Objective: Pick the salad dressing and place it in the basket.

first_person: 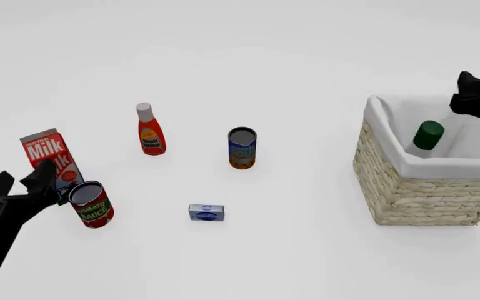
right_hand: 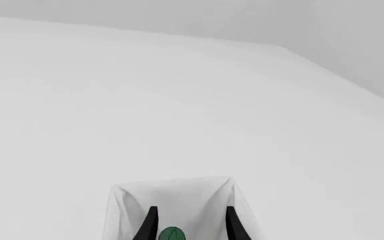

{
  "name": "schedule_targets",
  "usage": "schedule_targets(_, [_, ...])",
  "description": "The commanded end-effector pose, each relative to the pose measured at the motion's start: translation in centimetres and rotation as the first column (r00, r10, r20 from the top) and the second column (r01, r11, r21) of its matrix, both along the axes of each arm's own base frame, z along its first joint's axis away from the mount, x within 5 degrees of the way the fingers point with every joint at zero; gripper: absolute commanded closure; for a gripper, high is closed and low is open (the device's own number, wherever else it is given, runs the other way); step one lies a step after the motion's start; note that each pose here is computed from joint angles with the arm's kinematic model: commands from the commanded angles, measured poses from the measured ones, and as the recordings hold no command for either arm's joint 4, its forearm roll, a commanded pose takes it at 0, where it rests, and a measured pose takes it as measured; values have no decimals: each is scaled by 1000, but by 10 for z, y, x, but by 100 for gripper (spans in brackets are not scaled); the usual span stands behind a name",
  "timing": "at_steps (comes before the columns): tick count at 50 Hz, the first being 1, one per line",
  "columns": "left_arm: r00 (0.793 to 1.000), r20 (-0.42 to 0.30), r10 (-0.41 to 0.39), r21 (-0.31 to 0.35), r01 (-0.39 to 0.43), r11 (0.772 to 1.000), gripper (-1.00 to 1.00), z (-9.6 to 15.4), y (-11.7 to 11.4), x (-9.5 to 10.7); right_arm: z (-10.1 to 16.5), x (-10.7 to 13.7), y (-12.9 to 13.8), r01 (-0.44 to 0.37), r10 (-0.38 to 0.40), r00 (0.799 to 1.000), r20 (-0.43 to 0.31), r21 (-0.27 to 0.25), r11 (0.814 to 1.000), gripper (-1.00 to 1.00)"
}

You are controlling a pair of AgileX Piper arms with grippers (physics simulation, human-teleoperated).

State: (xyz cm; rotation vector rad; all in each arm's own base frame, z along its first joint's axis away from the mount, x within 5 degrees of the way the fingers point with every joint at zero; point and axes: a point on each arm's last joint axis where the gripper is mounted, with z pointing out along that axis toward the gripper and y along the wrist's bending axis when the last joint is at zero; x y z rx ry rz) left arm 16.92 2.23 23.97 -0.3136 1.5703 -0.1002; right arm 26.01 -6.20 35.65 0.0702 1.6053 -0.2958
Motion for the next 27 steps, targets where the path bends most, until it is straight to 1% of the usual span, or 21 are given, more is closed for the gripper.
schedule_targets(1, [1000,3,-1,-44,1,999,-100,4,0,1,23,-29,9,-10,11,999,53,-17,1000,-100])
schedule_targets(4, [1000,6,-1,-46,1,999,-100,6,0,1,31,-41,13,-12,14,998,69,-29,999,-100])
schedule_targets(8, [1000,8,-5,-44,5,999,-100,6,-1,1,31,-55,17,-16,18,997,79,-28,999,-100])
schedule_targets(10, [1000,8,-6,-44,6,999,-100,6,-1,2,30,-57,18,-17,19,997,80,-27,999,-100])
schedule_targets(11, [1000,10,-6,-42,6,999,-100,6,-1,1,28,-65,20,-23,25,996,82,-26,999,-100])
schedule_targets(13, [1000,10,-6,-42,6,999,-100,7,-1,1,28,-68,22,-27,28,996,84,-23,999,-100])
schedule_targets(16, [1000,12,-6,-40,7,999,-100,8,-1,1,23,-81,26,-34,36,995,93,-21,999,-100])
schedule_targets(18, [1000,12,-4,-39,5,999,-100,8,-1,0,20,-92,29,-41,42,994,103,-11,999,-100])
schedule_targets(20, [1000,12,-4,-38,4,999,-100,8,-1,0,16,-104,33,-48,49,993,109,-13,999,-100])
schedule_targets(22, [1000,11,-4,-36,4,999,-100,8,-1,0,13,-108,34,-52,53,993,108,-10,999,-100])
schedule_targets(23, [1000,10,-4,-35,4,999,-100,7,-1,0,8,-118,37,-59,58,992,115,1,998,-100])
schedule_targets(25, [1000,10,-4,-35,4,999,-100,7,-1,0,8,-118,37,-59,58,992,115,1,998,-100])
schedule_targets(27, [1000,11,-6,-35,6,999,-100,7,-1,0,3,-132,41,-73,71,990,119,7,997,-100])
